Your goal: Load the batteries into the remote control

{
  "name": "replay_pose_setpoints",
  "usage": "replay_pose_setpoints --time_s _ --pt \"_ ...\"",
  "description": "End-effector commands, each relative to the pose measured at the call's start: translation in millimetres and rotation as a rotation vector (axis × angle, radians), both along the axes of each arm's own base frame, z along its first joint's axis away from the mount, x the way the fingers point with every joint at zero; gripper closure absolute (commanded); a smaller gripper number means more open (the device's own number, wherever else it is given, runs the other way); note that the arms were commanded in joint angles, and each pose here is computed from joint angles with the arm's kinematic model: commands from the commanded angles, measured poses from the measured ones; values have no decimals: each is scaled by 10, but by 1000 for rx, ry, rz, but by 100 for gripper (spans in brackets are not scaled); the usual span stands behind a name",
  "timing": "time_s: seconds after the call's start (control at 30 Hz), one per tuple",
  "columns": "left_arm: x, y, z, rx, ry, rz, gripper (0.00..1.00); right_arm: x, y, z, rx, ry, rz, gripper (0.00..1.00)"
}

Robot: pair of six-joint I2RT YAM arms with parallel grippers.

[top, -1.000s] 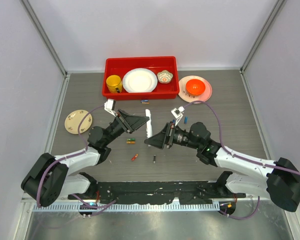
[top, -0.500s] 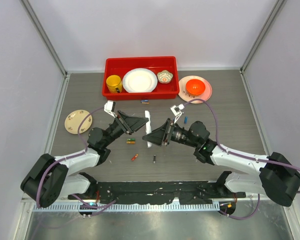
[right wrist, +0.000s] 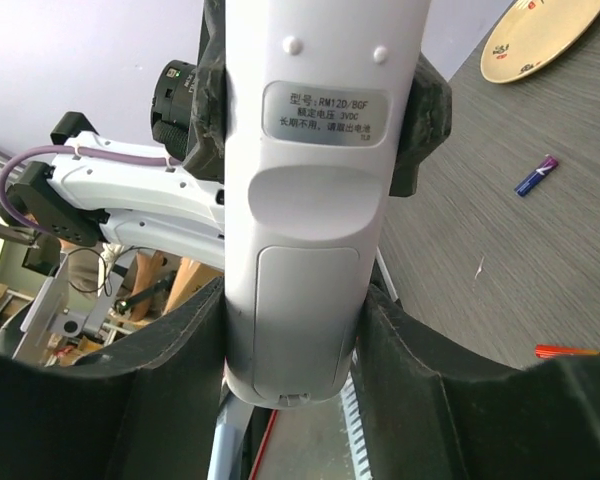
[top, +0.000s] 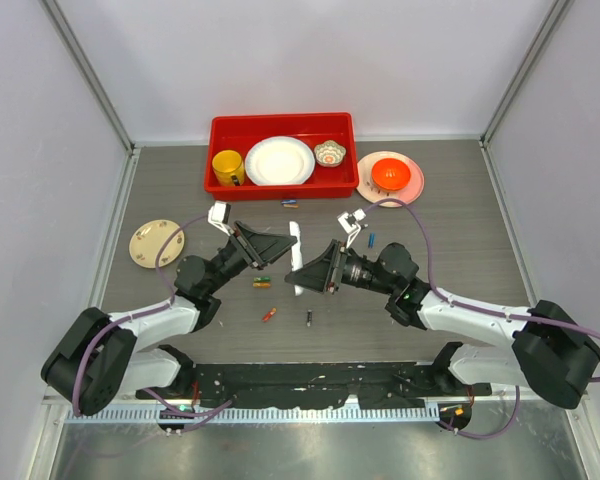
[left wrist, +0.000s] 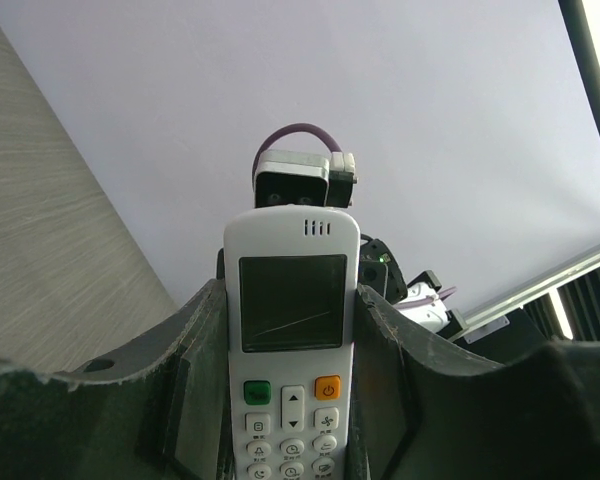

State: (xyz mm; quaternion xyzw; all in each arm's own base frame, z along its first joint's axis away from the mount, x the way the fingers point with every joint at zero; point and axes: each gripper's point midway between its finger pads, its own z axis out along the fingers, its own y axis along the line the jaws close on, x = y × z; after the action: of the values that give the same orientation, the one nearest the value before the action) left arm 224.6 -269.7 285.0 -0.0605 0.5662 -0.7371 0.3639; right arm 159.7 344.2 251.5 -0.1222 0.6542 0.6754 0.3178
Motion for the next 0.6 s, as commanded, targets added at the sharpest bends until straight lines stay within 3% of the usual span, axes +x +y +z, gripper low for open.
replay_pose_setpoints --time_s 0.0,0.07,0.13,0.17,0.27,0.37,0.53,0.57 --pt "-123 91 359 -93 -133 3 100 -81 -14 174 56 -51 33 54" --pt "-131 91 362 -93 -134 0 100 -103 -6 160 51 -53 47 65" --pt "-130 75 332 -80 -126 -7 89 -90 -3 114 19 -60 44 74" --pt "-120 58 293 -67 -112 -12 62 -97 -13 117 7 -75 41 76" --pt "-83 22 196 -17 -81 -12 19 -7 -75 33 -124 -134 -18 83" --pt "22 6 7 86 -6 26 1 108 -209 -151 -329 -194 -93 90" --pt "154 59 10 240 4 120 0 183 -423 -368 -579 -237 -135 98" --pt "187 49 -159 316 57 124 0 266 -483 -394 -633 -268 -179 99"
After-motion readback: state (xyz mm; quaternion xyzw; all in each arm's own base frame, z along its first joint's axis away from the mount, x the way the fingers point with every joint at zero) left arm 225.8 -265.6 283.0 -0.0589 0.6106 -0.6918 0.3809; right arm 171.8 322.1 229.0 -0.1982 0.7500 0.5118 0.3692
